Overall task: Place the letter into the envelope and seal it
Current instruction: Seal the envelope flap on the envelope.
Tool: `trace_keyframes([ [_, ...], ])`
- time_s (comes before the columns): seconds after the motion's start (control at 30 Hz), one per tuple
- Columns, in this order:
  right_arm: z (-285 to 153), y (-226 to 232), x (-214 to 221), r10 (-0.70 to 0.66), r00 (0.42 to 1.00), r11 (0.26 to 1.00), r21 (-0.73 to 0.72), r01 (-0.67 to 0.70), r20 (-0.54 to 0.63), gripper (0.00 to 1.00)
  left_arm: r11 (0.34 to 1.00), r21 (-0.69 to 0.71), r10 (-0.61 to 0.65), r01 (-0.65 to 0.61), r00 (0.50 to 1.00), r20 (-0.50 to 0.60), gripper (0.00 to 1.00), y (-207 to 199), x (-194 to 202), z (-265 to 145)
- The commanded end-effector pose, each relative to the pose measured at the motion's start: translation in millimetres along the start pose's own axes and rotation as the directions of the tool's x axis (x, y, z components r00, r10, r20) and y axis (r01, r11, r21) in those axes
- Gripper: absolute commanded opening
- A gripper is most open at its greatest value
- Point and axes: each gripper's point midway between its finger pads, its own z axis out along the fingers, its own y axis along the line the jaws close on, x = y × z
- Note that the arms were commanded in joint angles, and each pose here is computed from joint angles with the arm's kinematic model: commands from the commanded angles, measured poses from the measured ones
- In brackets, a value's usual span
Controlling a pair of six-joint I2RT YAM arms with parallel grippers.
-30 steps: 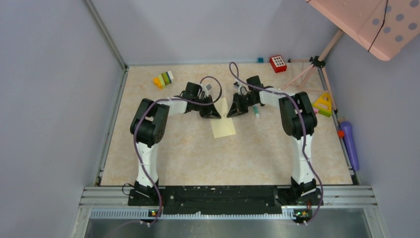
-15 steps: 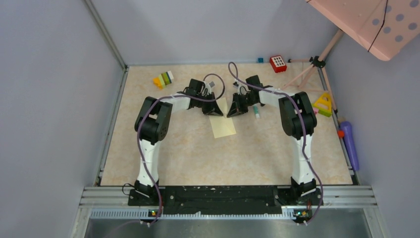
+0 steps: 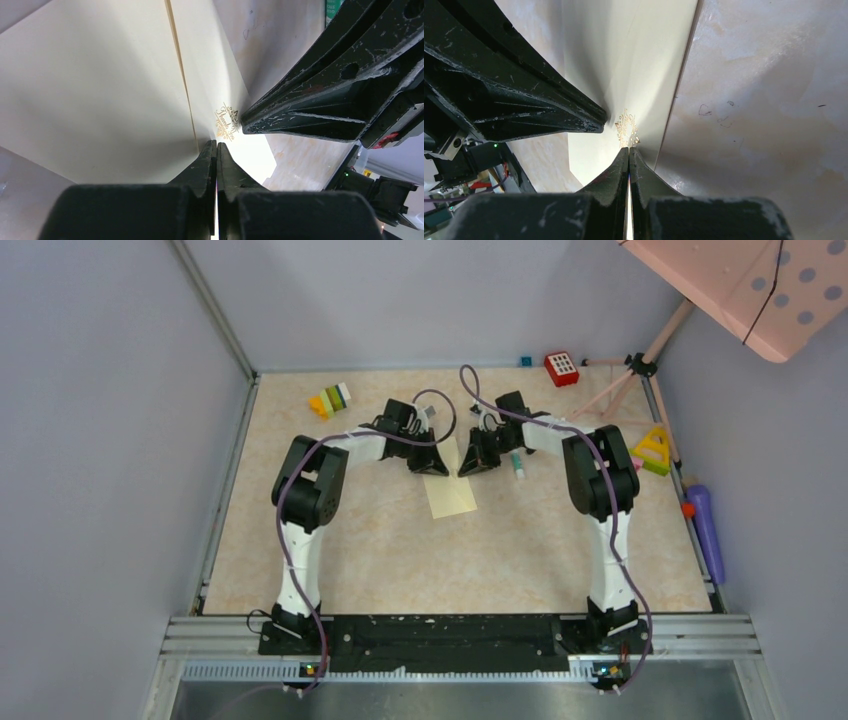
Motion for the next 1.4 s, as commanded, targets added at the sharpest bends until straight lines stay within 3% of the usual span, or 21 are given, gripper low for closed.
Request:
trace_keyframes([
  [0.0, 8, -23, 1, -0.027, 1.0, 0.994, 0.108, 0.028, -0.007, 0.0, 0.99, -0.136, 0.029, -0.029, 1.0, 0.001, 0.0, 24, 5, -9],
  [0.57, 6, -21, -3, -0.045, 0.999, 0.992, 0.119, 0.046, -0.007, 0.0, 0.981, -0.181, 0.067, -0.072, 0.997, -0.034, 0.0, 34, 15, -16],
  [0.8, -17, 24, -32, -0.147, 0.988, 0.989, 0.012, 0.146, 0.052, 0.0, 0.99, -0.061, 0.135, -0.129, 0.985, 0.104, 0.0, -1, -29, -55],
  [1.0, -54, 71, -56, -0.278, 0.952, 0.958, -0.035, 0.285, 0.127, 0.19, 0.984, -0.046, 0.176, -0.171, 0.972, 0.155, 0.0, -9, -49, -83],
  [1.13, -75, 82, -58, -0.362, 0.922, 0.932, 0.014, 0.363, 0.141, 0.3, 0.985, -0.072, 0.165, -0.158, 0.982, 0.097, 0.0, 8, -25, -77],
  [1.37, -119, 102, -50, -0.459, 0.869, 0.888, 0.067, 0.455, 0.187, 0.39, 0.98, -0.111, 0.164, -0.166, 0.986, -0.021, 0.0, 26, 28, -64],
])
